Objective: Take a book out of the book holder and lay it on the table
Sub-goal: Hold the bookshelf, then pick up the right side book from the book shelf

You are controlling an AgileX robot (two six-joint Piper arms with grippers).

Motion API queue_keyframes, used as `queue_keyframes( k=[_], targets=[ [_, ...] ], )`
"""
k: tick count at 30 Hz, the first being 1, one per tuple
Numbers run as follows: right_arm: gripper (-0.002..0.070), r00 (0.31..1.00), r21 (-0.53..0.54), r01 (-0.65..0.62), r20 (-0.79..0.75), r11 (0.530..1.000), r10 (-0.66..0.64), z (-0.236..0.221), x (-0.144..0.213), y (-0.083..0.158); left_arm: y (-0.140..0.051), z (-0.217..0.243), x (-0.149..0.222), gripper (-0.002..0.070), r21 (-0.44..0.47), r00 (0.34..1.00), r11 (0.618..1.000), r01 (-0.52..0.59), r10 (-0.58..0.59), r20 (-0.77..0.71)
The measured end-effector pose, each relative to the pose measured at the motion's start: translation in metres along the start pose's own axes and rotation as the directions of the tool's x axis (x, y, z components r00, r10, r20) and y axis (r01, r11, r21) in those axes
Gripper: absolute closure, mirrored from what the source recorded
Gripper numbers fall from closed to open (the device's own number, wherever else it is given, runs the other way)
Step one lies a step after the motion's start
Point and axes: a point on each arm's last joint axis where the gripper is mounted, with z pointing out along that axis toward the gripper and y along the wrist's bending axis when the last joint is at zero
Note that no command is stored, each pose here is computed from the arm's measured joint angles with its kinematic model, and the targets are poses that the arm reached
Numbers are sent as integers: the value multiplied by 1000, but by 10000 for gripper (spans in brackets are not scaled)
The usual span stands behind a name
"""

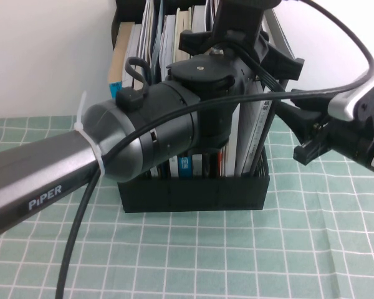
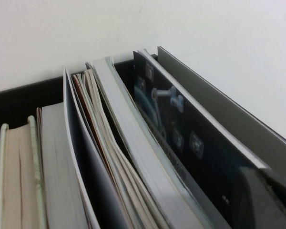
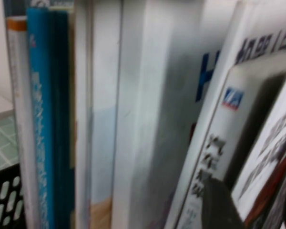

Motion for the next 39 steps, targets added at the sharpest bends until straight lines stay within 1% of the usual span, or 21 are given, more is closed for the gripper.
queue_keyframes(
  k=[6,10,13,18,21,25,27,29,31,33,37,39],
  targets=[
    [385,1000,30,16,-14,999,-16,6,-7,-7,0,0,0,678,5,1000,1000,14,-14,2],
    [385,1000,59,3,-27,998,-2,7,-7,-11,0,0,0,678,10,1000,1000,14,-14,2],
    [401,998,75,1,-62,997,4,7,-4,-12,0,0,0,678,10,1000,1000,14,-14,2],
    [472,995,67,-4,-104,998,11,10,7,-11,-4,0,0,678,29,1000,999,13,-13,3],
    [521,993,47,-19,-114,999,25,15,17,-7,-15,-5,1,678,58,1000,998,-6,6,4],
    [629,993,36,-42,-113,998,46,17,22,-5,-32,-14,1,678,90,997,993,-77,76,12],
    [650,993,33,-52,-101,998,55,17,21,-5,-44,-25,1,678,112,994,988,-109,108,13],
    [657,995,29,-62,-83,998,64,18,20,-4,-55,-40,-4,678,138,987,977,-162,159,34],
    [662,996,26,-70,-51,997,71,18,17,-4,-63,-62,-17,678,153,977,966,-210,200,79],
    [665,997,37,-79,-19,996,80,17,11,-5,-66,-90,-37,678,153,965,957,-245,225,136],
    [667,995,96,-73,80,993,65,10,-14,-10,-51,-143,-75,678,111,951,964,-241,212,225],
    [668,990,130,-65,130,989,48,5,-29,-12,-35,-168,-92,678,72,950,977,-203,178,255]
  ],
)
